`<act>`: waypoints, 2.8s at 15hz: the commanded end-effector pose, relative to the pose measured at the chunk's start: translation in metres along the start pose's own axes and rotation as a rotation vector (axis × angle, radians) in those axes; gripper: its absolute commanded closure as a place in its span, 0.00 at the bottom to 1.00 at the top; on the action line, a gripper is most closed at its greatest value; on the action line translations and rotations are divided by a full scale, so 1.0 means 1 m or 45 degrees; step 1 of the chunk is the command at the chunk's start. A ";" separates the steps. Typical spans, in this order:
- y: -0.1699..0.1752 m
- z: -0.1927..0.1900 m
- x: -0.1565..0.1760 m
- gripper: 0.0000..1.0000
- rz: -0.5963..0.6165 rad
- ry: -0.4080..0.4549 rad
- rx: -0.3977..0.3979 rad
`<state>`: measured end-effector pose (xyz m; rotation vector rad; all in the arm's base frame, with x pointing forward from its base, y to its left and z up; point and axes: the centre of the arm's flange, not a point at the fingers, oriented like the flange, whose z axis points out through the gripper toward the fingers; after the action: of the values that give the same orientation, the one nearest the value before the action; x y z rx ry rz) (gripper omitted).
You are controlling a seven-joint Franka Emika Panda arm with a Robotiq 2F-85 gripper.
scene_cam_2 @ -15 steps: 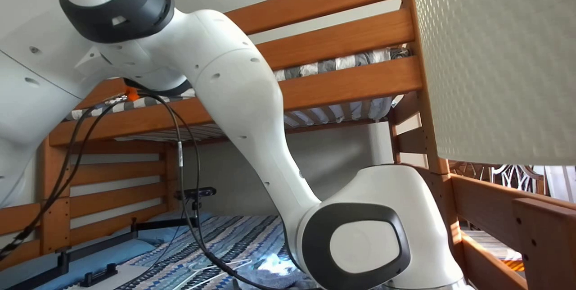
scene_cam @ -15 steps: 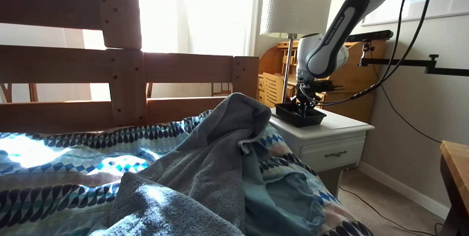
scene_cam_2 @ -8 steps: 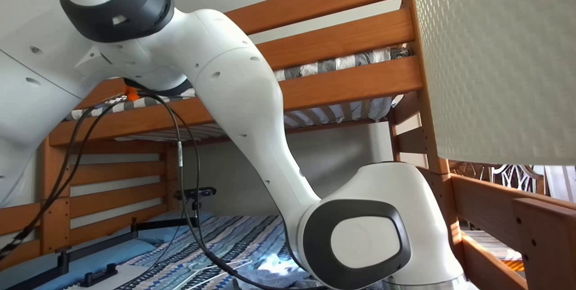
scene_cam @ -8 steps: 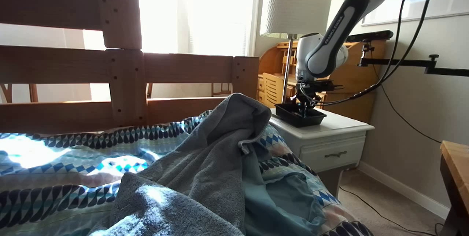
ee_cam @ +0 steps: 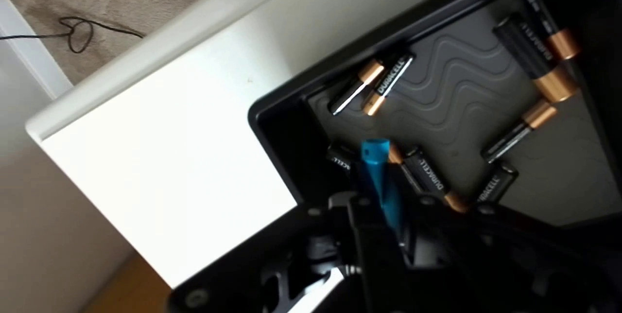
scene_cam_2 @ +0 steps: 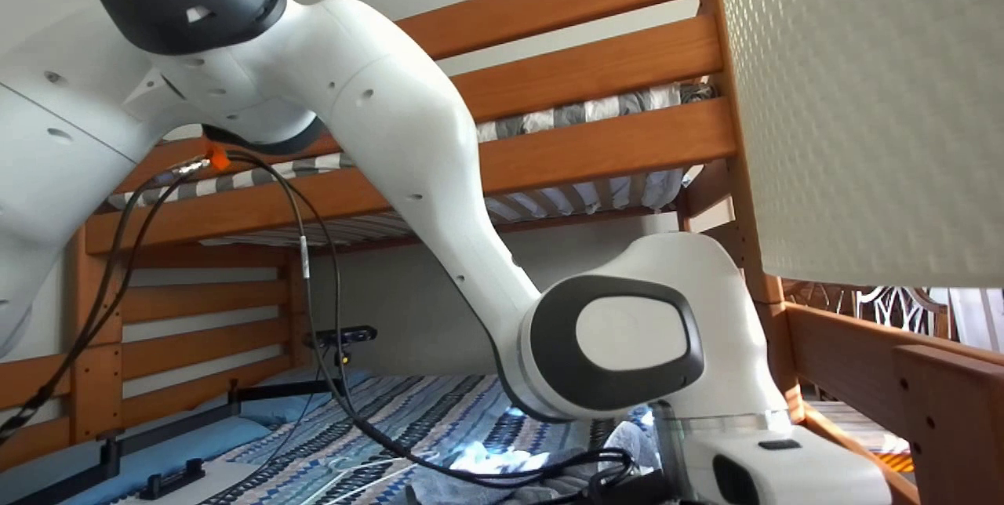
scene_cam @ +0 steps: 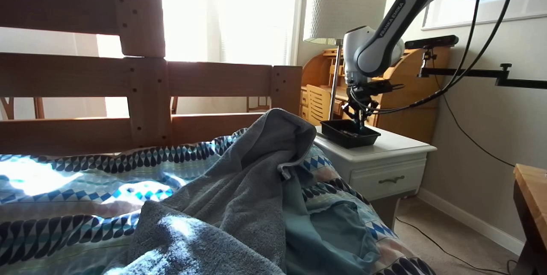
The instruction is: Take the blue object out of the black box.
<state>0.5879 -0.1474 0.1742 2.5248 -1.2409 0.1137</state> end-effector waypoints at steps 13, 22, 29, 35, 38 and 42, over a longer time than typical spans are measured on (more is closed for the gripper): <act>0.065 -0.005 0.054 0.97 -0.158 -0.090 -0.114; 0.096 0.029 0.052 0.97 -0.531 -0.087 -0.333; 0.101 0.057 0.046 0.97 -0.652 -0.126 -0.368; 0.093 0.083 0.037 0.97 -0.714 -0.112 -0.391; 0.087 0.097 0.033 0.97 -0.750 -0.084 -0.377; 0.082 0.109 0.028 0.97 -0.758 -0.057 -0.375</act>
<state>0.5309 -0.2498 0.1074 2.5352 -0.4782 -0.2725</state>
